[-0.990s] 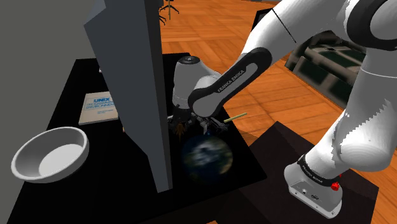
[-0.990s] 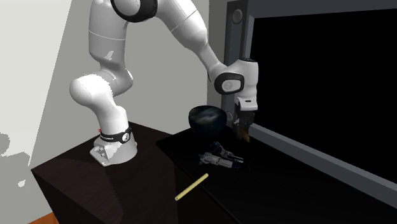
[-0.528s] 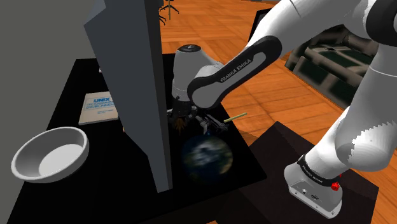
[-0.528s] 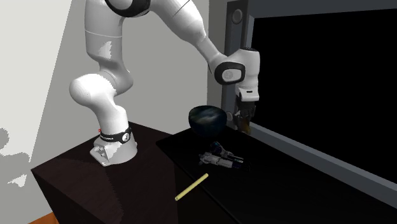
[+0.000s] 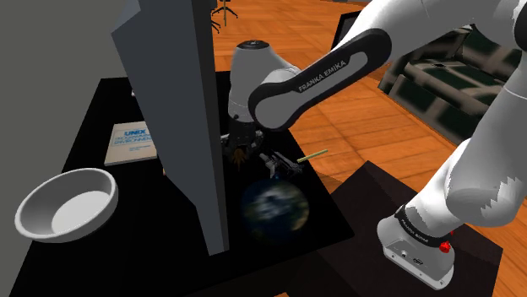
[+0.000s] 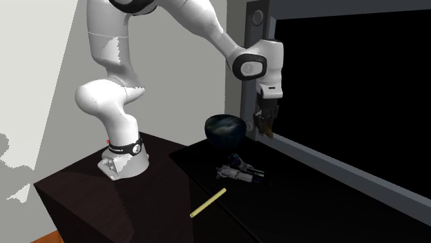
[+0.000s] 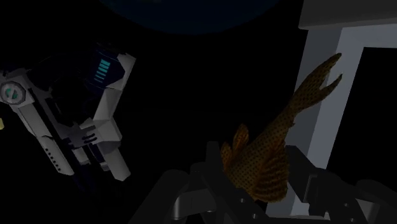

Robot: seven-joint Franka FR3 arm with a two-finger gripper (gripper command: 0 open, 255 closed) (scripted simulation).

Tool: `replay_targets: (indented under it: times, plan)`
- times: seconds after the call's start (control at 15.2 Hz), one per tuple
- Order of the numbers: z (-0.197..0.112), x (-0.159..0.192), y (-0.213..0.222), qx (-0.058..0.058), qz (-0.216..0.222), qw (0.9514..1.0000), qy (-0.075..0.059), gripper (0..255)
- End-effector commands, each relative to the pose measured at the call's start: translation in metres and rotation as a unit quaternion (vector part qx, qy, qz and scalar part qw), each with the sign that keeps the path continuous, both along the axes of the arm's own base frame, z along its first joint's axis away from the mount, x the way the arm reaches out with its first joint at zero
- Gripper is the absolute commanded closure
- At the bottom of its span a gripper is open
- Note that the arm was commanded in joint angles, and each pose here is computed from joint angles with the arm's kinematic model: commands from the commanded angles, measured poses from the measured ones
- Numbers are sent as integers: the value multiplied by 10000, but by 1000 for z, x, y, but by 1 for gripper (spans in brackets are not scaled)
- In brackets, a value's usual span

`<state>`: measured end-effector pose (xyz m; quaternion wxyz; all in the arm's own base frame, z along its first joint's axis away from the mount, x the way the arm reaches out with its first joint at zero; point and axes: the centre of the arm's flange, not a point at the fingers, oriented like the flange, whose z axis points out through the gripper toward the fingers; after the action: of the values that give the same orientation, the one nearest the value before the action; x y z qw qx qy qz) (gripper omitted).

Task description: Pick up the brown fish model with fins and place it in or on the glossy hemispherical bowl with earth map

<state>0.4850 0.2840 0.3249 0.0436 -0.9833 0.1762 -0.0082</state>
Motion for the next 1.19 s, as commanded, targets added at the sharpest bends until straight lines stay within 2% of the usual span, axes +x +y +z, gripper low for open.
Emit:
replay_targets:
  times: [0.0,1.06,1.12]
  plan:
    - [12,0,0,0,0,10000,2,255]
    - [94,0,0,0,0,10000,2,255]
    - [94,-13,3,0,0,10000,2,255]
